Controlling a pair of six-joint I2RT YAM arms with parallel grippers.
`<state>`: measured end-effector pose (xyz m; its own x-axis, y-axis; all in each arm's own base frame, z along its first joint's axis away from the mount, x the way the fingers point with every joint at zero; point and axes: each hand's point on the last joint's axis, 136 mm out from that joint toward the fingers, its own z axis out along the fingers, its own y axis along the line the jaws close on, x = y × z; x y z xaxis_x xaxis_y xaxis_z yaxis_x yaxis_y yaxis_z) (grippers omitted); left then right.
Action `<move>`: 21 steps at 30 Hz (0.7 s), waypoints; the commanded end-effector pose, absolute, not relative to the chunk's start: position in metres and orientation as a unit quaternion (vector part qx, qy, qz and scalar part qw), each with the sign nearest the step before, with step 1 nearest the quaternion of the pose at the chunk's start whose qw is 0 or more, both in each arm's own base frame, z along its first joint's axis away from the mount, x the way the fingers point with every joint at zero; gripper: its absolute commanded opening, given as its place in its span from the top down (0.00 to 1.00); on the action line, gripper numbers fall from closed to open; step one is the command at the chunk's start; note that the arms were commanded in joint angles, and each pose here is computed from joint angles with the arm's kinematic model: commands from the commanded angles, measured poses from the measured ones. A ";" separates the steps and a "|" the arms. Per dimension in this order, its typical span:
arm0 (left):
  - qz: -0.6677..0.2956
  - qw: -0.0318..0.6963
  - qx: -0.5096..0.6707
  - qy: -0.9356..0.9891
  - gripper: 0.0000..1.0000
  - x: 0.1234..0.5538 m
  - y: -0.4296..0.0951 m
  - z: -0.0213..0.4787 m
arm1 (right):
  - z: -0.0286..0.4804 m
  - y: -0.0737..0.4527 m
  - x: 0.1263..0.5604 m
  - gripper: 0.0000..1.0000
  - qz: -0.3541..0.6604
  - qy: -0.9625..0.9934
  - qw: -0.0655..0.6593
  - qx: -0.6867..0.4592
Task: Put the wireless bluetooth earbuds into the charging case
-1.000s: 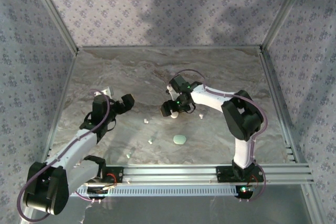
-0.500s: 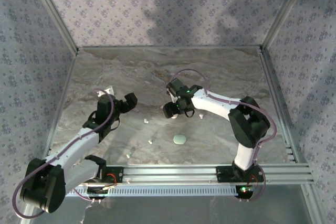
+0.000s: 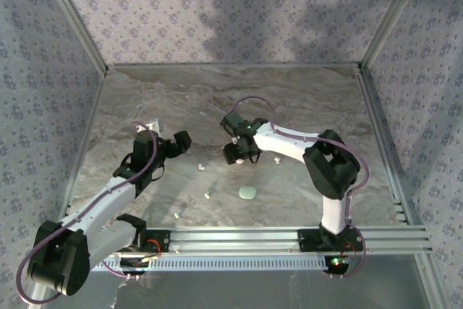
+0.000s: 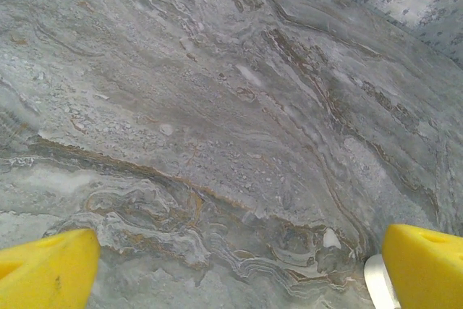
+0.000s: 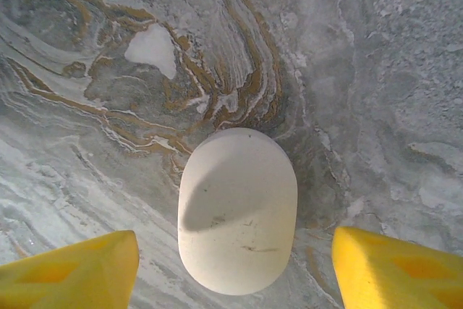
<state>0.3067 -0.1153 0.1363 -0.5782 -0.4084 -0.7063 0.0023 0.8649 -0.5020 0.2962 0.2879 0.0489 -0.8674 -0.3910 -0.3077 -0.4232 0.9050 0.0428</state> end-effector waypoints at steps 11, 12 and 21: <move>-0.244 0.454 -0.097 0.851 0.00 0.312 -0.123 0.154 | 0.039 0.288 0.298 0.42 0.056 0.971 0.128 -0.191; -0.245 0.454 -0.096 0.851 0.00 0.311 -0.124 0.154 | 0.038 0.288 0.298 0.42 0.055 0.972 0.127 -0.192; -0.262 0.455 -0.082 0.847 0.00 0.310 -0.131 0.157 | 0.034 0.288 0.299 0.49 0.059 0.972 0.123 -0.190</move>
<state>0.3051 -0.1222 0.1382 -0.5936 -0.3855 -0.7064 0.0427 0.8615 -0.5060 0.2963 0.2866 0.0350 -0.8877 -0.3718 -0.2715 -0.4001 0.9148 0.0556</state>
